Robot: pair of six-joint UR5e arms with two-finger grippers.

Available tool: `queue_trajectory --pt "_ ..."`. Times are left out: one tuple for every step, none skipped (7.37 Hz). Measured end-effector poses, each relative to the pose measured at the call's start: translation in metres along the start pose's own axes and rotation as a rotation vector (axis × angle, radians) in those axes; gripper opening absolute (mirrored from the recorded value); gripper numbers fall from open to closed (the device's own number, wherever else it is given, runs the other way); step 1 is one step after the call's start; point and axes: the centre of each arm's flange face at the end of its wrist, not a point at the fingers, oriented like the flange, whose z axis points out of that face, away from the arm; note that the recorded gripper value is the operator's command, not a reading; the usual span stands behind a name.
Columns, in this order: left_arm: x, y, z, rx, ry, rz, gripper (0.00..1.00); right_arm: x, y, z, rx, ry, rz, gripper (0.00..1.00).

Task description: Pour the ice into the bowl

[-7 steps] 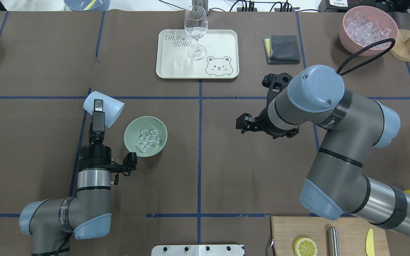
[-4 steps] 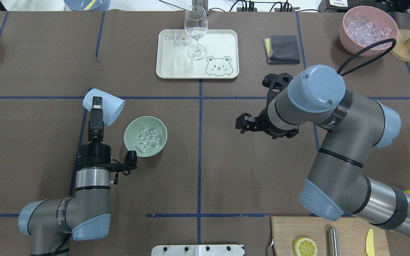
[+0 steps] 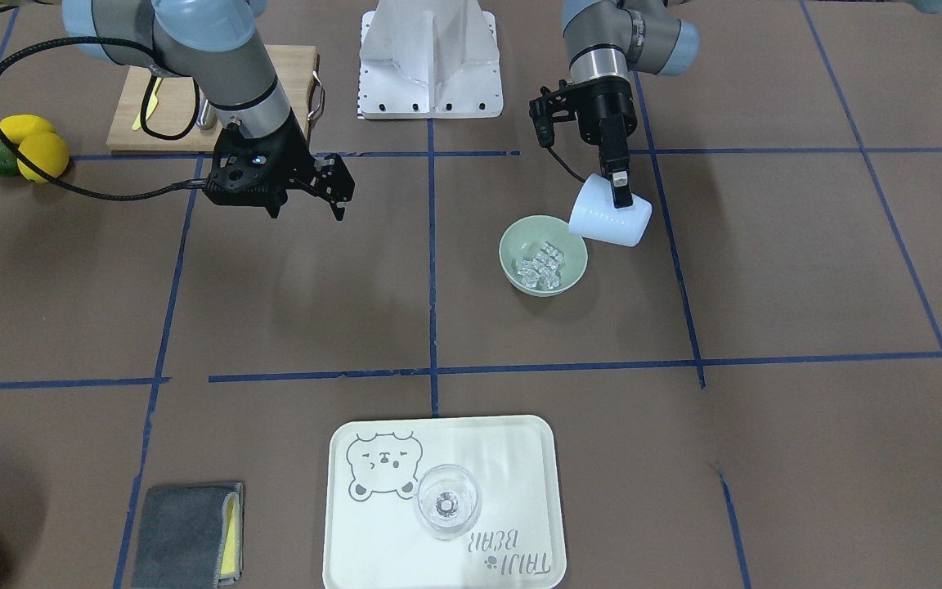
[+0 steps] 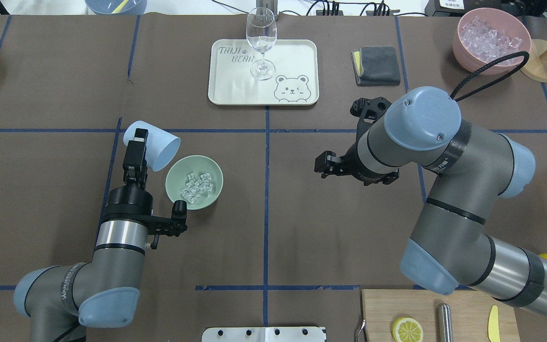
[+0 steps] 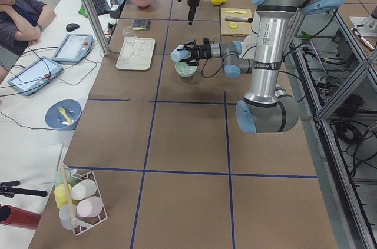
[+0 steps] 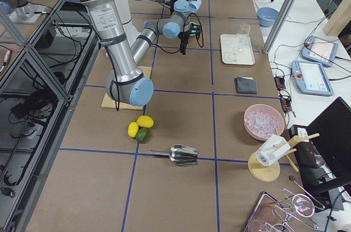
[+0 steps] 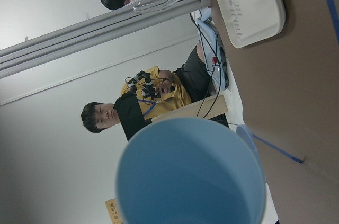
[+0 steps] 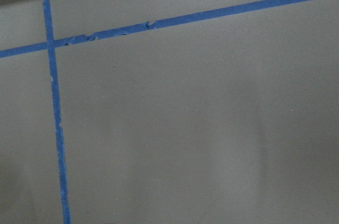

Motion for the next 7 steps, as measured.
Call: queue_trajectory --pt "-0.007 -0.002 -0.004 0.055 0.071 -0.060 0.00 0.000 0.000 0.000 0.001 0.000 0.000 1.00" --pt "-0.013 0.001 -0.007 0.099 0.141 -0.157 0.00 0.000 0.000 0.000 0.001 0.000 0.000 1.00" --pt "-0.015 0.010 -0.008 0.119 0.203 -0.274 0.00 0.000 0.000 0.001 0.001 0.001 0.000 1.00" --pt "-0.016 0.021 -0.010 0.117 0.242 -0.403 0.00 0.000 0.000 0.001 0.001 0.002 0.001 1.00" --pt "-0.016 0.030 -0.010 0.106 0.278 -0.530 0.00 0.000 0.000 0.001 0.002 0.003 0.001 1.00" --pt "-0.014 0.040 -0.010 0.089 0.317 -0.651 0.00 0.000 0.000 0.001 0.002 0.003 0.000 1.00" --pt "-0.010 0.055 -0.009 0.070 0.340 -0.739 0.00 0.000 0.000 0.002 0.002 0.004 0.000 1.00"
